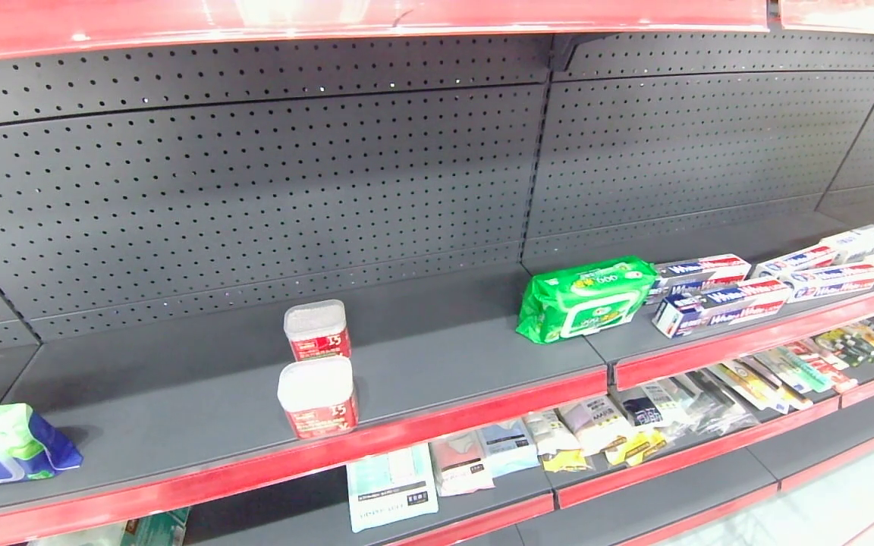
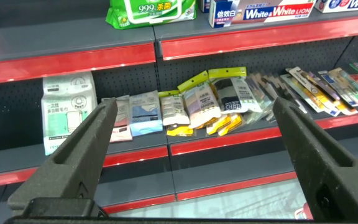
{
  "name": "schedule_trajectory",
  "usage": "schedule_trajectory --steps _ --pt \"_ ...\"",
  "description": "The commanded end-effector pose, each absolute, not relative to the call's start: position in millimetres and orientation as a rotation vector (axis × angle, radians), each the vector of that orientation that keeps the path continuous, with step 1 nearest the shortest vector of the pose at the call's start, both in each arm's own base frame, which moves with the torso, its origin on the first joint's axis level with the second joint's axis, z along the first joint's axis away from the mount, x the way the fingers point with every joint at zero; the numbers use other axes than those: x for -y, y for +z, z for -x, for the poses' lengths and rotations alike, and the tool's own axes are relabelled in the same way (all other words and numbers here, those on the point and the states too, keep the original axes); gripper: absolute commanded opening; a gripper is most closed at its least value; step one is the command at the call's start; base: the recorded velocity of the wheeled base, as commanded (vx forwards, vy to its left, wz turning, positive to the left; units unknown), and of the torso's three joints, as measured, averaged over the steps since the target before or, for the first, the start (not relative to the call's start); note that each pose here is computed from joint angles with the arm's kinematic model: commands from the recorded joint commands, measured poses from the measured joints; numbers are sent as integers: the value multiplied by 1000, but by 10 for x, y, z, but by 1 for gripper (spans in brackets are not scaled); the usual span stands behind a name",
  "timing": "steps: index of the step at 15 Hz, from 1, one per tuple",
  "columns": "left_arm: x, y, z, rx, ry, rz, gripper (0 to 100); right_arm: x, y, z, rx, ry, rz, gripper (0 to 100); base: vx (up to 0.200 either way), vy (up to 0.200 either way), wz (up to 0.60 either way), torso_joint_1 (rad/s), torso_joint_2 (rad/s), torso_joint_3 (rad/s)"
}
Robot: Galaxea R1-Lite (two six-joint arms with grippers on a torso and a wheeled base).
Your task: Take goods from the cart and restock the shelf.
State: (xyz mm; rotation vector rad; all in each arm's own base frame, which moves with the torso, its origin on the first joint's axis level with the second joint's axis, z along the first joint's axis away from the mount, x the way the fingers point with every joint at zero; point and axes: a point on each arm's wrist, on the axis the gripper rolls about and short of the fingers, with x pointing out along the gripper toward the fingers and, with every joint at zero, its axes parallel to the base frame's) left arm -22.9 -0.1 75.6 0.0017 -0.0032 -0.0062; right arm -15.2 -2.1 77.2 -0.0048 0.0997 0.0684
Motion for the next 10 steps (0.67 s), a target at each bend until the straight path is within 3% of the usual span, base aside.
schedule_trajectory --steps 1,5,9,10 --pt "1 756 228 2 -6 -2 100 21 772 151 -101 71 6 100 0 0 -600 2 2 -2" --pt "1 756 228 2 -6 -5 100 19 772 151 -101 75 7 100 0 0 -600 4 1 1" --pt "1 756 228 2 -6 -6 100 19 772 151 -101 78 10 100 0 0 0 0 0 0" --pt "1 756 228 2 -6 -6 100 19 772 151 -101 78 10 100 0 0 600 2 2 2"
